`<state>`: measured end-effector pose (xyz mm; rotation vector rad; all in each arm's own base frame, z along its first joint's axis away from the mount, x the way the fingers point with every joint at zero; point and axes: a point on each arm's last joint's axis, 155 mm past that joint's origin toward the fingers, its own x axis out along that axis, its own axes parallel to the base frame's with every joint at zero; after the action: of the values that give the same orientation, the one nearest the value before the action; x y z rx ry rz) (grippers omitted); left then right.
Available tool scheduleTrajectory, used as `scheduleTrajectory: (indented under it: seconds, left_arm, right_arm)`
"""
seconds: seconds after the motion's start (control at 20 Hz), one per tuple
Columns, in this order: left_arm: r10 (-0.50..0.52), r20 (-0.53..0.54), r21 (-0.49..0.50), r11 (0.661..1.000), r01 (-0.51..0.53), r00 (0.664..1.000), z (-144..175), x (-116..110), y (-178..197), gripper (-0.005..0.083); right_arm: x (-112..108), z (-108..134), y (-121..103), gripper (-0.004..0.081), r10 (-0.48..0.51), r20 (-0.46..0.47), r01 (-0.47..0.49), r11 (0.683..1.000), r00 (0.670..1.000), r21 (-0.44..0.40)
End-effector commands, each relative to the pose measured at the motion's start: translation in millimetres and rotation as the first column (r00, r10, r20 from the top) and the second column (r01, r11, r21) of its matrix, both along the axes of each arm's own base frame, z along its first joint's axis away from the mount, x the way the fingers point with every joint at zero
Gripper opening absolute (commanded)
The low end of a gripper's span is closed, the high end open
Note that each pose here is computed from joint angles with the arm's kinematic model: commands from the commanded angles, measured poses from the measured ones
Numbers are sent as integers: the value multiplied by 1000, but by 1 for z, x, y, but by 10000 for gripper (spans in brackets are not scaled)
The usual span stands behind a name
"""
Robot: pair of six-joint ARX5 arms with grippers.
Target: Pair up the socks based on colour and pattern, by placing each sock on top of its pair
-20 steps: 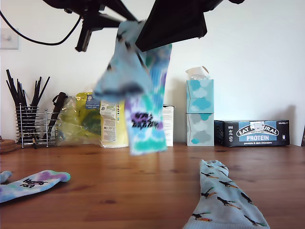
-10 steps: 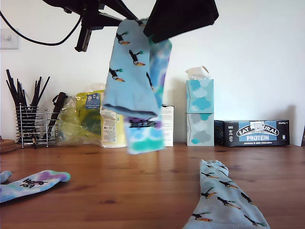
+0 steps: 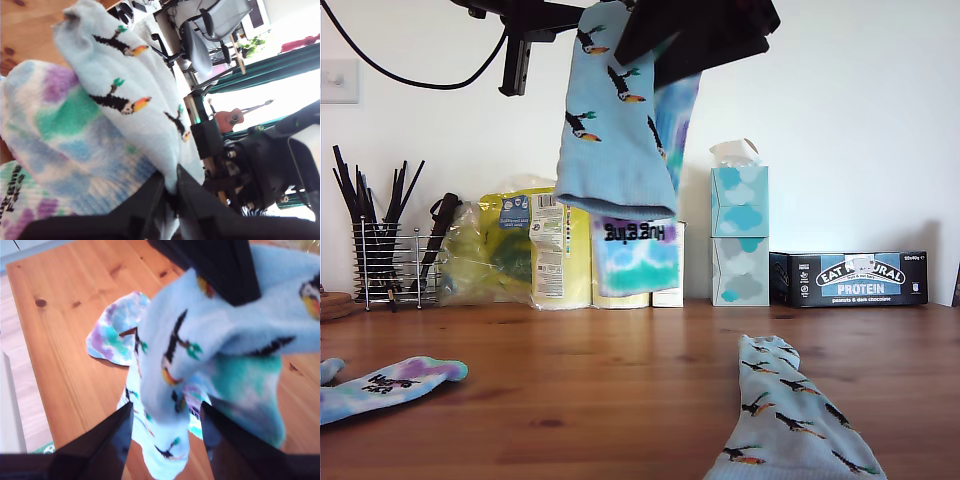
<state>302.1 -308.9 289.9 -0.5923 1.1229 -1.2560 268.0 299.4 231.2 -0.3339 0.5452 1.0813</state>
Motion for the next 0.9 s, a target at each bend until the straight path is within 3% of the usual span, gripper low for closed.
scheduleTrajectory:
  seconds: [0.0,0.3,0.35,0.45,0.85]
  left_arm:
    - [-6,40,-29,1000,8,999,18,-4,-1,-20]
    - [-4,49,-51,999,6,999,25,-2,-8,-20]
    - [-2,44,-52,999,5,999,26,-3,-8,-20]
    - [-2,47,-53,999,4,999,26,-2,-9,-20]
    - [84,62,31,996,-86,995,10,13,-4,-13]
  right_arm:
    - [0,1,6,394,10,-21,-9,1000,1000,30]
    - [-16,-4,14,318,60,-84,-56,997,995,48]
    - [-16,-6,14,264,60,-92,-56,998,994,42]
    - [-17,-6,15,-16,64,-89,-60,997,994,44]
    - [-22,-6,19,-13,69,-102,-65,997,992,47]
